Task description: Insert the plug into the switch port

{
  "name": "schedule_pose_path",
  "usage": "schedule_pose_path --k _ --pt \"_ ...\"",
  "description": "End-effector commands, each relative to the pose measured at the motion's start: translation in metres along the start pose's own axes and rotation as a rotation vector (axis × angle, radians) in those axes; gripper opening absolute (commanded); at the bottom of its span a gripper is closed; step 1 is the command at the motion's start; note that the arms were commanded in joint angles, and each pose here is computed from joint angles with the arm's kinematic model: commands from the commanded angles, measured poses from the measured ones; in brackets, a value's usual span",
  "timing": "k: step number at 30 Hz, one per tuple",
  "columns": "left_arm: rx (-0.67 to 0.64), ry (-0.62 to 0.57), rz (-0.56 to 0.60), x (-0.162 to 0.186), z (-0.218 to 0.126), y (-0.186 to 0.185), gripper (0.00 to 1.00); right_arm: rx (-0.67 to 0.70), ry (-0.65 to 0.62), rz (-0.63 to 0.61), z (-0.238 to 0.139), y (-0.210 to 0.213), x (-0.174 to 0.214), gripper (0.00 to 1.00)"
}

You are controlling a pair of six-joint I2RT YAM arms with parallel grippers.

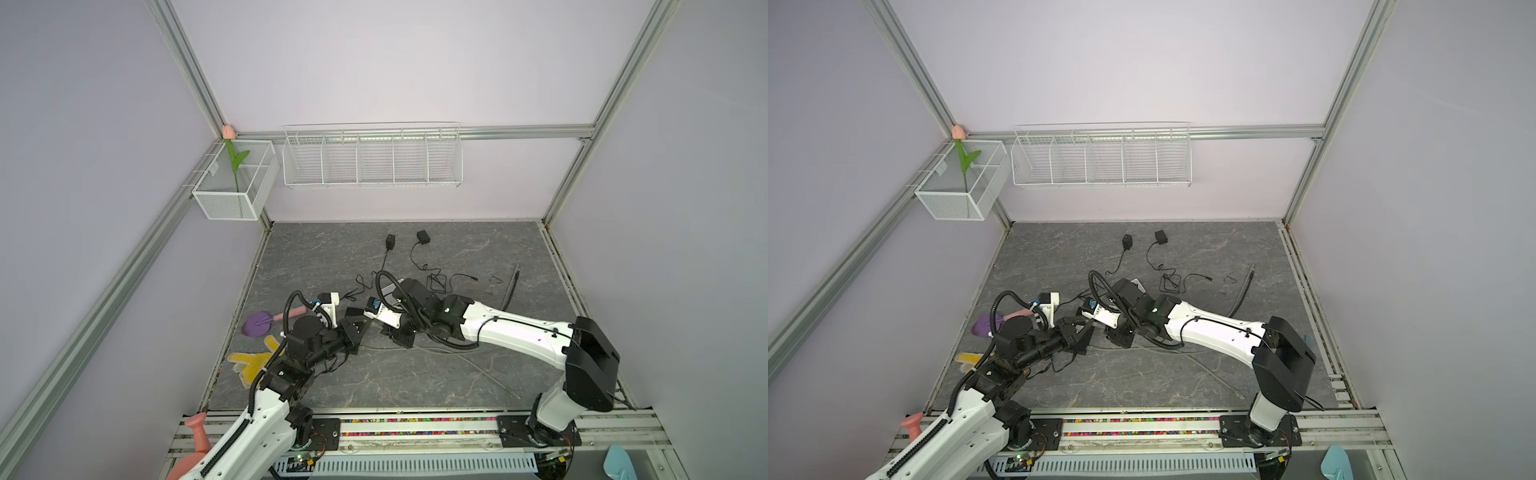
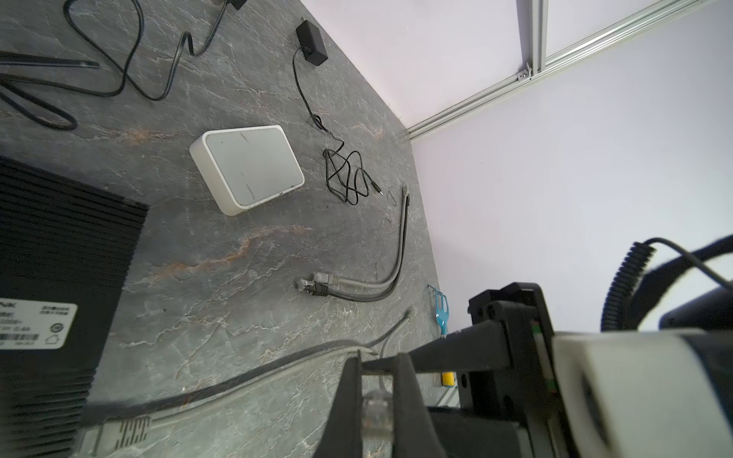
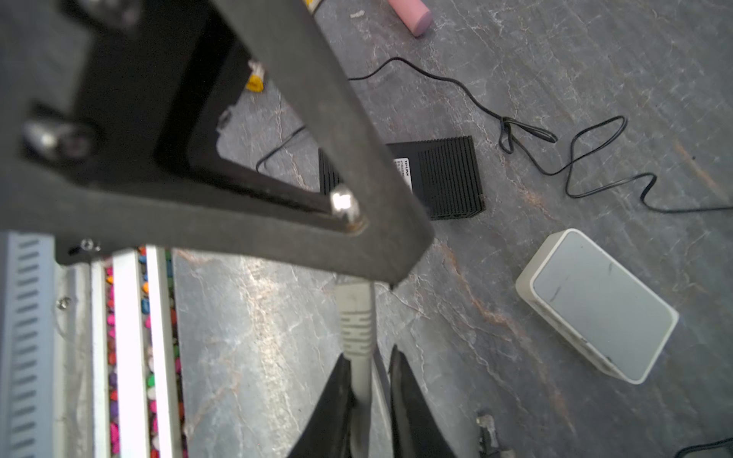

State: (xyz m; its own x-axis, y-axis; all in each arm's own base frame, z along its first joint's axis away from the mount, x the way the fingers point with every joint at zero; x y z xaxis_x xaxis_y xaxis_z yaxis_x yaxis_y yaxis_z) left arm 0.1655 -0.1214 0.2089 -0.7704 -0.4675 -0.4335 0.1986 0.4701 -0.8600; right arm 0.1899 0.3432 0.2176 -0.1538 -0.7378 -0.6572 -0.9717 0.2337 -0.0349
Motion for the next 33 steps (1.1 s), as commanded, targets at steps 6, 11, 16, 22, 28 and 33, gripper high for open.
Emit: schedule_pose_path --k 6,11,16,22,28,33 --pt "0.02 -0.015 0.133 -0.004 -0.018 -0.02 0.63 -0.161 0.0 -0.026 -0.028 -0.007 0.003 0.06" --pt "0.108 -0.059 0.189 -0.006 -0.031 -0.035 0.68 -0.583 -0.056 0.084 -0.053 -0.022 0.004 0.06" --pt "0.181 -0.013 0.171 -0.003 -0.022 -0.036 0.64 -0.715 -0.051 0.086 -0.064 -0.021 -0.001 0.06" --pt "0.24 -0.029 0.184 -0.009 -0.024 -0.049 0.6 -0.777 -0.064 0.095 -0.064 -0.021 -0.008 0.06" --pt "0.268 -0.016 0.177 -0.011 -0.022 -0.054 0.54 -0.805 -0.047 0.113 -0.057 -0.023 -0.01 0.07" --pt "0.273 -0.004 0.167 -0.008 -0.022 -0.051 0.49 -0.809 -0.046 0.115 -0.055 -0.025 -0.011 0.06"
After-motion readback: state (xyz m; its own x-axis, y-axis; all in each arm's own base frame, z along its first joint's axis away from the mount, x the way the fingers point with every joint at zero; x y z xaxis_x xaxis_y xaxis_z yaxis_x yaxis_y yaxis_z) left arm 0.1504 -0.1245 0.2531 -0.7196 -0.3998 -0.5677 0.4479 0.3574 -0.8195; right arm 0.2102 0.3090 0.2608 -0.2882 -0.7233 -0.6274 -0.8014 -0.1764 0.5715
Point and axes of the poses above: each gripper's point midway between its finger pads, its own z axis out along the fingers, its own y axis along the line the jaws close on, x = y × z, the point moved 9 cm from there along -z, back along the fingers, and after that the axes turned 1 degree about -z, right-handed, at the moved point
